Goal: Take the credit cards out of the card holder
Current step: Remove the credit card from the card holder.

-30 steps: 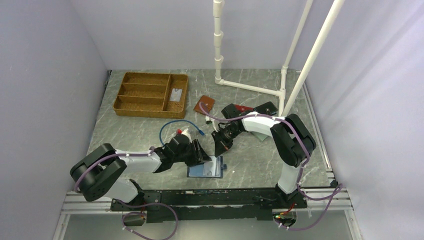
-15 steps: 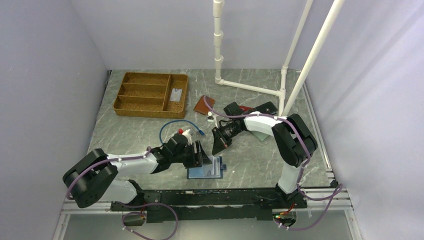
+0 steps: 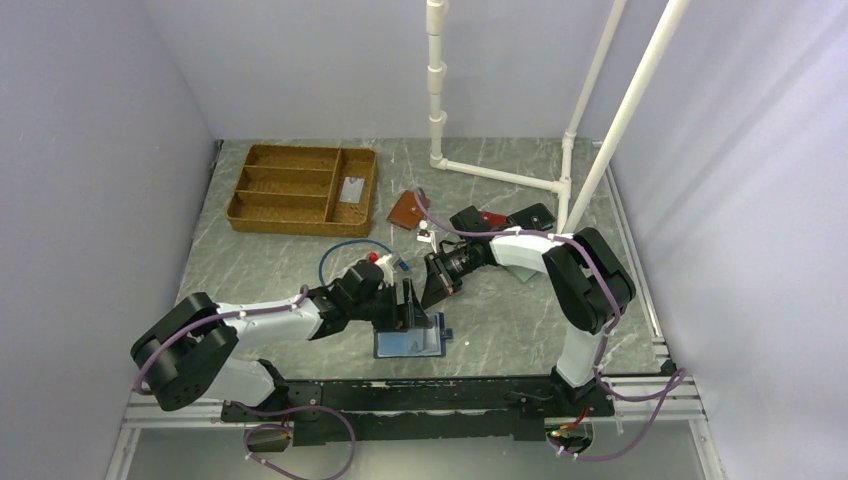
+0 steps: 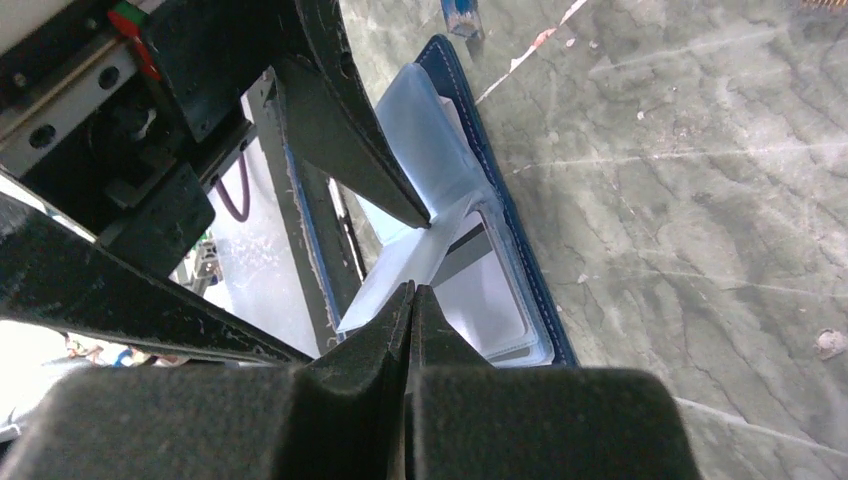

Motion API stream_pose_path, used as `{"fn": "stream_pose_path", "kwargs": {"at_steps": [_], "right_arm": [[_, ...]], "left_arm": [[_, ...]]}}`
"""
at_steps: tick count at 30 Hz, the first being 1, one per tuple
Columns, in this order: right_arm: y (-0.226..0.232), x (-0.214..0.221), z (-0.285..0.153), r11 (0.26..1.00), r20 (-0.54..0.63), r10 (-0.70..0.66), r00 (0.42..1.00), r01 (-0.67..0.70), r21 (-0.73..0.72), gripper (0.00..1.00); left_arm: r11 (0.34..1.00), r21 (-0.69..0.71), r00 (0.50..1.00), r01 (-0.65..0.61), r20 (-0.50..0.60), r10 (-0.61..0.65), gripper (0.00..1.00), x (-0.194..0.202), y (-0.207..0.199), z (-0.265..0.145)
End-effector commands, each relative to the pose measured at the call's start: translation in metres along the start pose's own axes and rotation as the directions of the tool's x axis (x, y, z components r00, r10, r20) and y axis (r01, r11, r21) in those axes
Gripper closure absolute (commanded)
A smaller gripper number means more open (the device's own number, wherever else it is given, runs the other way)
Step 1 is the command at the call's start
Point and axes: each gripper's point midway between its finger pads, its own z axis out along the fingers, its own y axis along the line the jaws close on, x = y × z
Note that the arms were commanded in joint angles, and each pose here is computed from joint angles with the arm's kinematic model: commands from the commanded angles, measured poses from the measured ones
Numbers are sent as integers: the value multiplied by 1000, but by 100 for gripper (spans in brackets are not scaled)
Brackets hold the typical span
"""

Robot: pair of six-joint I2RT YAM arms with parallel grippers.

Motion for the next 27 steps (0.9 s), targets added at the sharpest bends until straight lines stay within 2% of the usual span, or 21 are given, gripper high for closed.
{"fn": "stream_pose_path", "kwargs": {"at_steps": [1, 6, 13, 15, 23, 27], "right_arm": [[18, -12, -5, 998, 51, -25, 998, 28, -63, 100], [21, -14, -4, 996, 58, -6, 998, 12, -89, 100], [28, -13, -3, 991, 58, 6, 998, 2, -133, 100], [29, -13, -4, 990, 57, 7, 998, 1, -140, 99], [36, -14, -6, 985, 54, -23, 998, 31, -171, 65], [36, -13, -8, 985, 45, -68, 997, 74, -157, 55]], "left_arm": [[998, -62, 1000, -20, -8, 20, 17, -5, -2, 2], [987, -163, 1000, 1, -23, -5, 20, -2, 11, 2], [980, -201, 1000, 4, -20, -8, 48, -2, 15, -2], [977, -212, 1000, 4, -15, -7, 62, -2, 17, -4], [970, -243, 1000, 8, -1, -9, 81, 0, 25, -14], [967, -255, 1000, 10, 5, -9, 85, 2, 29, -19]]}}
